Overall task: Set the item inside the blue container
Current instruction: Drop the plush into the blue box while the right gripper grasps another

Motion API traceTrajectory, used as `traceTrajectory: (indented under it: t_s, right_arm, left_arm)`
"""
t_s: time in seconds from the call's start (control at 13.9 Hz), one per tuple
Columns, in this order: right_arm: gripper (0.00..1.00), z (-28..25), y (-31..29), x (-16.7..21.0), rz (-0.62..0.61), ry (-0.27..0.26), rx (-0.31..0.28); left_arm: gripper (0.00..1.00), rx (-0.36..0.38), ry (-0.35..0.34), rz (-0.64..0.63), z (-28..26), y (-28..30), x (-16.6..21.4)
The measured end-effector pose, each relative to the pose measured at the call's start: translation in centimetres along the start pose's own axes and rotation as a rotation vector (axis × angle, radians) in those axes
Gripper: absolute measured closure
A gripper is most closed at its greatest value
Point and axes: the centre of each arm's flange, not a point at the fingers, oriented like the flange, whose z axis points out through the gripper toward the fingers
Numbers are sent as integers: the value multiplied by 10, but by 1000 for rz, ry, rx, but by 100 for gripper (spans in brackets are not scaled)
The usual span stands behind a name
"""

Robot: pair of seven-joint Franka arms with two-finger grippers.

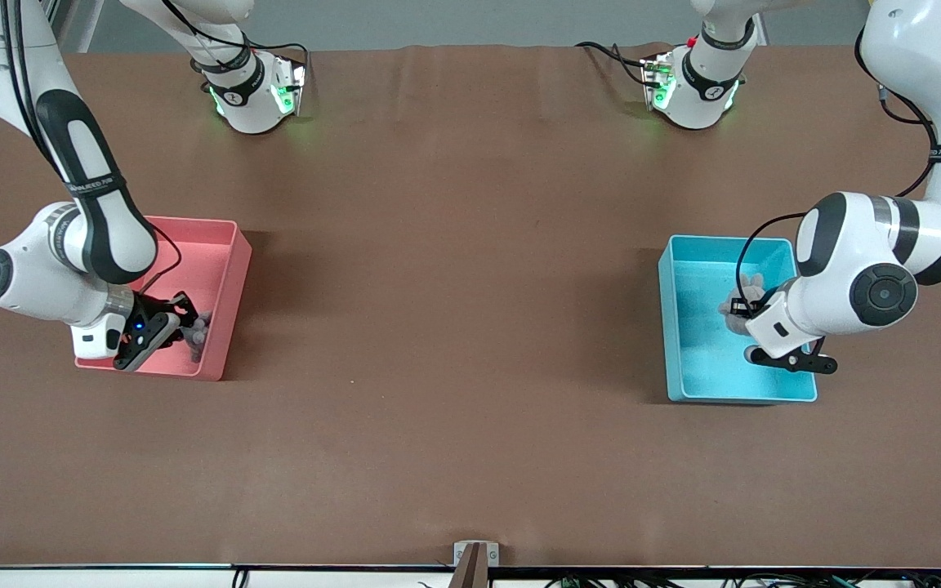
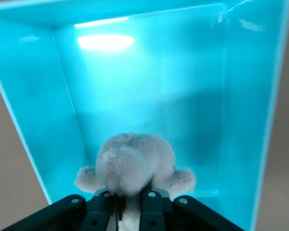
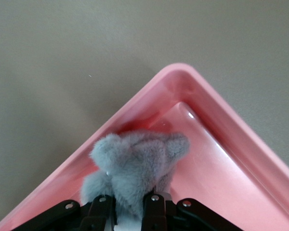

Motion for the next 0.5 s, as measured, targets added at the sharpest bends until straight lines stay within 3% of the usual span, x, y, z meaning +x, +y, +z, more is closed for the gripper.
traceTrajectory:
  t_s: [0.36, 0.5]
  right_arm:
    - [78, -59, -3, 6, -20, -3, -8]
    - [78, -95, -13, 16, 4, -72, -27]
  left_arm:
    - [28, -13, 30, -22, 0, -7, 7]
    - [8, -5, 72, -24, -31, -7, 11]
